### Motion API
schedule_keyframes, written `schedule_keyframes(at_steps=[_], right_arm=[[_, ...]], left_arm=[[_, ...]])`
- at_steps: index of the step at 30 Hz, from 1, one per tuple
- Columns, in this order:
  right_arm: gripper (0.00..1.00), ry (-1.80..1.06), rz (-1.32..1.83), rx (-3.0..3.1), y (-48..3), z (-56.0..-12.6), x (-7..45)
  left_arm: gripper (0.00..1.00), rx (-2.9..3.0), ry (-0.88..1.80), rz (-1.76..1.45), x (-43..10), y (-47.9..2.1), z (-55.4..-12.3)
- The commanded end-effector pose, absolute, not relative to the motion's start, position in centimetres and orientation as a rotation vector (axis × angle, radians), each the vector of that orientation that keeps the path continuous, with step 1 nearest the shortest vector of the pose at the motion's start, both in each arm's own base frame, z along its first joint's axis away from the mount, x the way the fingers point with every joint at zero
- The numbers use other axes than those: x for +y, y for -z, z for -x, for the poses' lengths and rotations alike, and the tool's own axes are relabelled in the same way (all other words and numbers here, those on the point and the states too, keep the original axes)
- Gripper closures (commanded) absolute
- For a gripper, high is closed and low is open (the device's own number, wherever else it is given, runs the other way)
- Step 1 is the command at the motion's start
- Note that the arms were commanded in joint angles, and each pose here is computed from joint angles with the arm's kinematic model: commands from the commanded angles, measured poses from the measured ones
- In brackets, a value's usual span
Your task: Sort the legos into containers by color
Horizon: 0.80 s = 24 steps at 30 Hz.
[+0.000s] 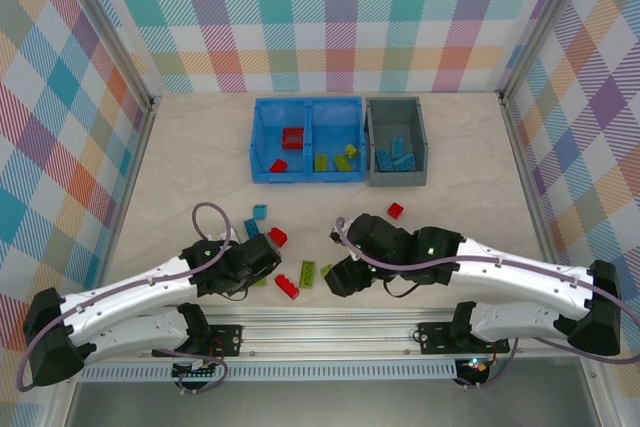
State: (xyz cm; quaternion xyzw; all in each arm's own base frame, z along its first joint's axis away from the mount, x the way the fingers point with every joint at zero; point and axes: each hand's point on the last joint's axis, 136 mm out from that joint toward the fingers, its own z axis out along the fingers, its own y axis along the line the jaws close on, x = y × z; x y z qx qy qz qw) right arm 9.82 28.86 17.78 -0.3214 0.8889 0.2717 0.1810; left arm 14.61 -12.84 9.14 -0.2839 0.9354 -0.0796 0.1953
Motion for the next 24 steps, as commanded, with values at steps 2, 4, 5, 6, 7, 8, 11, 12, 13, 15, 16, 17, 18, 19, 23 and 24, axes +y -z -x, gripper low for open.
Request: schedule_keyframes(at_steps=[2, 4, 5, 6, 7, 8, 11, 12, 13, 15, 16, 17, 18, 19, 23, 24], right_arm=[[0.36, -0.779, 0.874, 2.437, -19.0, -10.9, 30.4], [0.36, -0.768, 0.872, 2.434, -19.1, -11.1, 30.5], [0.36, -0.768, 0.873, 2.431, -19.1, -11.1, 30.6], [0.36, -0.768, 0.872, 2.430, -19.1, -11.1, 30.6], [0.36, -0.765, 0.864, 2.429, -19.1, -11.2, 30.6], [0.36, -0.764, 0.861, 2.428, -19.2, -11.3, 30.6], [0.36, -0.739, 0.846, 2.425, -19.0, -11.5, 30.1], [0.36, -0.727, 0.839, 2.423, -19.0, -11.7, 29.9], [0.36, -0.715, 0.831, 2.420, -19.0, -11.8, 29.7], [0.36, -0.707, 0.819, 2.414, -19.1, -12.0, 29.6], [0.36, -0.707, 0.813, 2.411, -19.2, -12.1, 29.6], [0.36, -0.708, 0.811, 2.407, -19.3, -12.1, 29.6], [0.36, -0.708, 0.805, 2.405, -19.3, -12.2, 29.7], [0.36, -0.710, 0.799, 2.404, -19.4, -12.3, 29.7], [0.36, -0.695, 0.793, 2.409, -19.2, -12.5, 29.8], [0.37, -0.692, 0.786, 2.410, -19.2, -12.5, 29.7]], left_arm=[[0.32, 2.505, 0.307, 1.141, -13.6, -8.1, -15.3], [0.31, 2.459, 0.321, 1.242, -13.2, -7.6, -15.2], [0.31, 2.436, 0.343, 1.259, -13.3, -7.6, -15.5], [0.32, 2.419, 0.364, 1.270, -13.4, -7.8, -15.8], [0.32, 2.411, 0.380, 1.271, -13.7, -8.1, -16.1], [0.33, 2.414, 0.394, 1.257, -14.0, -8.4, -16.5], [0.34, 2.453, 0.402, 1.125, -15.6, -10.1, -17.6], [0.34, 2.475, 0.370, 1.091, -15.7, -10.4, -17.6], [0.34, 2.501, 0.333, 1.038, -15.8, -10.4, -17.7], [0.34, 2.506, 0.334, 1.006, -16.2, -10.4, -18.0], [0.34, 2.493, 0.344, 1.021, -16.3, -10.5, -18.2], [0.34, 2.472, 0.385, 1.024, -16.8, -10.8, -18.7], [0.34, 2.448, 0.434, 1.018, -17.6, -11.4, -19.5], [0.35, 2.431, 0.465, 1.010, -18.3, -12.0, -20.3], [0.36, 2.457, 0.385, 0.978, -19.6, -12.5, -22.4], [0.37, 2.474, 0.389, 0.983, -20.1, -11.9, -22.9]])
